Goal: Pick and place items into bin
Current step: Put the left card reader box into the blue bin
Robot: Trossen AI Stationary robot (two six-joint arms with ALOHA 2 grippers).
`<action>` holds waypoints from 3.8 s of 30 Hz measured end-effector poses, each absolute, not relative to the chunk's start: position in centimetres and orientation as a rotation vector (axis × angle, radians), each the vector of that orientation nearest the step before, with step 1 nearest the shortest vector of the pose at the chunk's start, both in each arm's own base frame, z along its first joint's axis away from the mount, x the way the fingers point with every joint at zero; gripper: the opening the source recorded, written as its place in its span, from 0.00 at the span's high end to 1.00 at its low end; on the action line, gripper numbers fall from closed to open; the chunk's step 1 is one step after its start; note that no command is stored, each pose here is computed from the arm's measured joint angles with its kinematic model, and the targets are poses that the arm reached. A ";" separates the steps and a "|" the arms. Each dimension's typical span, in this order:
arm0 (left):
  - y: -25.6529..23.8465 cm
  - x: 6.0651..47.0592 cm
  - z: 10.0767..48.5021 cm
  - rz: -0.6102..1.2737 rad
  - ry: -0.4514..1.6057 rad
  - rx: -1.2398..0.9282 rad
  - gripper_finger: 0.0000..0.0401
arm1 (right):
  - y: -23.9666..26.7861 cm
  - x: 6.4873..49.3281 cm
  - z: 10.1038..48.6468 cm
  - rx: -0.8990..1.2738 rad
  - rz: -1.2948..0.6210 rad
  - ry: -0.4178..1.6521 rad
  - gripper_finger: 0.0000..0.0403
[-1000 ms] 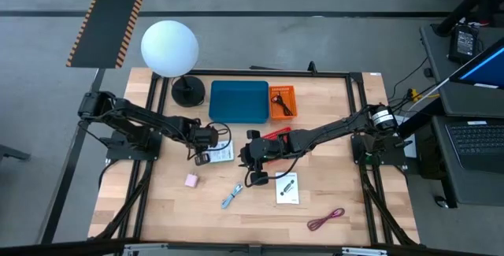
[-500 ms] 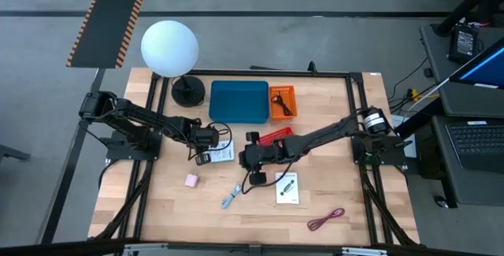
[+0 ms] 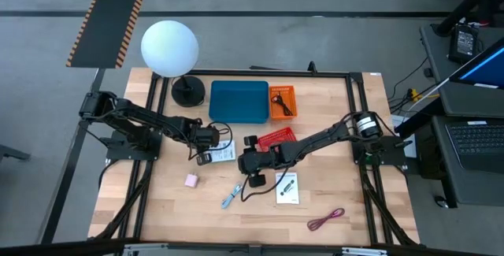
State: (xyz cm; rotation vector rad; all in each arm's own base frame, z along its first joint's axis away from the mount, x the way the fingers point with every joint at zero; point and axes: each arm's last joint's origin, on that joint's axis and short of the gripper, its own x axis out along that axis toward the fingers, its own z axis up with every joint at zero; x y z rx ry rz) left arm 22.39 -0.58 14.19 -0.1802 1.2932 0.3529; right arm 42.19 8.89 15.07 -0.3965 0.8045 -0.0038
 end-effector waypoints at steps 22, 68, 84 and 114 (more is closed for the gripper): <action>-0.5 22.5 14.2 0.339 1.283 -0.193 0.99 | 8.9 43.5 11.2 -0.600 -0.076 0.790 0.68; -0.6 22.6 14.2 0.301 1.283 -0.231 1.00 | 11.3 44.4 11.1 -0.872 -0.067 0.916 0.68; 0.2 22.8 14.2 0.270 1.281 -0.287 0.99 | 11.4 44.7 10.0 -0.956 -0.064 0.922 0.68; 0.0 22.9 14.3 0.150 1.286 -0.278 0.99 | 10.1 45.8 10.7 -1.045 -0.176 0.886 0.70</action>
